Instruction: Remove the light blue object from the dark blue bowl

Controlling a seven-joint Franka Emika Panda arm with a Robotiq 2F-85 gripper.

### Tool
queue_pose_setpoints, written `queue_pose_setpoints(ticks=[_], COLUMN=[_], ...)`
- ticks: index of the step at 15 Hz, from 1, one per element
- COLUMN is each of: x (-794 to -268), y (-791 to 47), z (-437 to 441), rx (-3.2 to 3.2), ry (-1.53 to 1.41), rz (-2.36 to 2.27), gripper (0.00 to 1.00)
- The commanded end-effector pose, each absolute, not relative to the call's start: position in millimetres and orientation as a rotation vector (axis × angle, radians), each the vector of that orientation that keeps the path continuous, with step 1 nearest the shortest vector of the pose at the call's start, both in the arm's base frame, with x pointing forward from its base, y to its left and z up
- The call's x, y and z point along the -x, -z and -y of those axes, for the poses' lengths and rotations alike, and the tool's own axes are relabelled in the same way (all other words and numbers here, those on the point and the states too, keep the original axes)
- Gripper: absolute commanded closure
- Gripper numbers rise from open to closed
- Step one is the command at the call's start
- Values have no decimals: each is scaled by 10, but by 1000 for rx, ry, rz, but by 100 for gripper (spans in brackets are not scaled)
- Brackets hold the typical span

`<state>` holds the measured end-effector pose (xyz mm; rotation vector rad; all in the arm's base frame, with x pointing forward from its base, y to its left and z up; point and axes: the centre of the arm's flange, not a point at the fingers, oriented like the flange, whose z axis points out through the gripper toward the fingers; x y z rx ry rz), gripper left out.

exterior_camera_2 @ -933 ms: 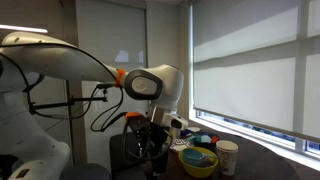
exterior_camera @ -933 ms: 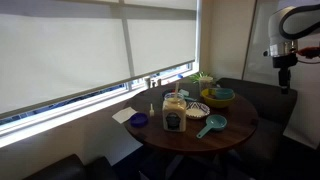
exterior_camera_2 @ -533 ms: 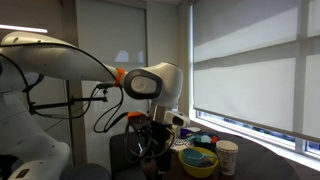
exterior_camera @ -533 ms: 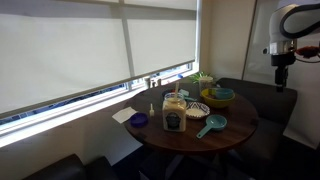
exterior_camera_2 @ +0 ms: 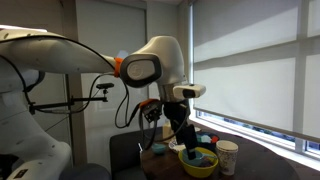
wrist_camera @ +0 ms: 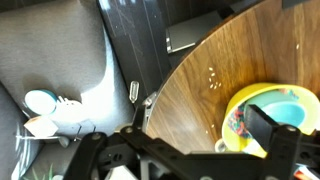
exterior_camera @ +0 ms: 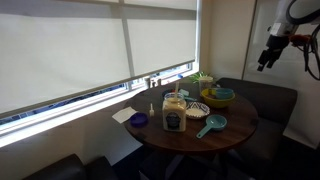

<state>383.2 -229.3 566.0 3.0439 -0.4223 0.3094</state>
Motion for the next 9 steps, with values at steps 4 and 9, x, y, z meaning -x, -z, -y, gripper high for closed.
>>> queue_pose_setpoints(ticks=[4, 9], x=[-4002, -4020], y=[-5934, -5939], z=[2357, 2364], rx=[-3021, -3018], ry=[-523, -529], rz=[568, 587], gripper=[0, 0])
